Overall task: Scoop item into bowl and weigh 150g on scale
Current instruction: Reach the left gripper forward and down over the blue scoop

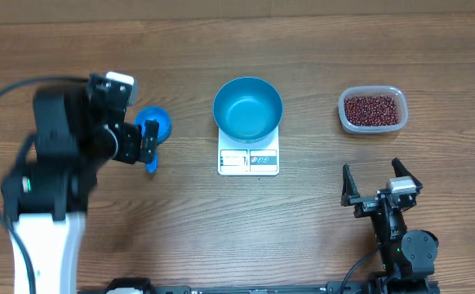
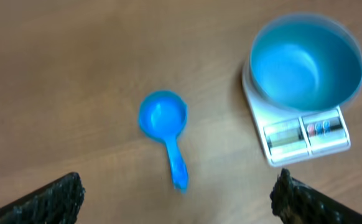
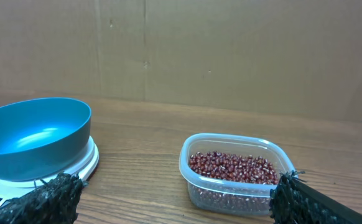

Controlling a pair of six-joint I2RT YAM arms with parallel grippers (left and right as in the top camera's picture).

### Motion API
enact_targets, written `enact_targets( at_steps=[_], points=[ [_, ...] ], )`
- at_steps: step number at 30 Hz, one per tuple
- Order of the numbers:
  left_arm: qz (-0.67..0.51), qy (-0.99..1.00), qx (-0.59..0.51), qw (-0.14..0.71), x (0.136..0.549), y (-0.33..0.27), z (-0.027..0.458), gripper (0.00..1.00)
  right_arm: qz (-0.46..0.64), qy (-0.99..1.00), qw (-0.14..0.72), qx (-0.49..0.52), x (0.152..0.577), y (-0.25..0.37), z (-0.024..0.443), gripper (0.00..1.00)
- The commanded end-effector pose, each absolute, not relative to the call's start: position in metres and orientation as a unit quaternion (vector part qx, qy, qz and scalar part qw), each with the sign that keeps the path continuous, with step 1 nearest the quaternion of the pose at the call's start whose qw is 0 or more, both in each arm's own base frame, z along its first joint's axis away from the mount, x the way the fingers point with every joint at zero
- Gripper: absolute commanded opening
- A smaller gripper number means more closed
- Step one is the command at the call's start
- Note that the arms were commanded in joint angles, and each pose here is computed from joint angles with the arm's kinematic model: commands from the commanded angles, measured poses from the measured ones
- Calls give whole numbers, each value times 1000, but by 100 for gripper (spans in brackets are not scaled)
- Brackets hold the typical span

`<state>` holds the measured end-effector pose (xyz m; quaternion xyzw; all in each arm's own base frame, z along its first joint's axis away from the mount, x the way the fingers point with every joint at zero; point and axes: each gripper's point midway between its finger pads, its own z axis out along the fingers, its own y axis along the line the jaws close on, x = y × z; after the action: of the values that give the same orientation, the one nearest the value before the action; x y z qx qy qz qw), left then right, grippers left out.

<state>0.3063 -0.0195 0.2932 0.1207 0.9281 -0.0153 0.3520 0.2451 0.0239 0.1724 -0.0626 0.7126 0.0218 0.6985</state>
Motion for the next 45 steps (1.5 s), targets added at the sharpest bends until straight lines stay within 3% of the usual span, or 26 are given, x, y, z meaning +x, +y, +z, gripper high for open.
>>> enact_targets(
  at_steps=[1,11,22,31,45],
  points=[
    [-28,945,127,301,331,-5,291,100,23,712,699,-64,245,25,170,100],
    [-37,983,99,149,362,33,215,99,22,712,699,-64,245,25,170,100],
    [-40,994,92,46,377,43,139,100,22,712,699,-64,245,25,170,100],
    [-44,994,91,33,402,48,92,100,22,712,699,-64,245,25,170,100],
    [-25,990,94,104,442,54,88,100,22,712,699,-64,245,25,170,100]
  ],
)
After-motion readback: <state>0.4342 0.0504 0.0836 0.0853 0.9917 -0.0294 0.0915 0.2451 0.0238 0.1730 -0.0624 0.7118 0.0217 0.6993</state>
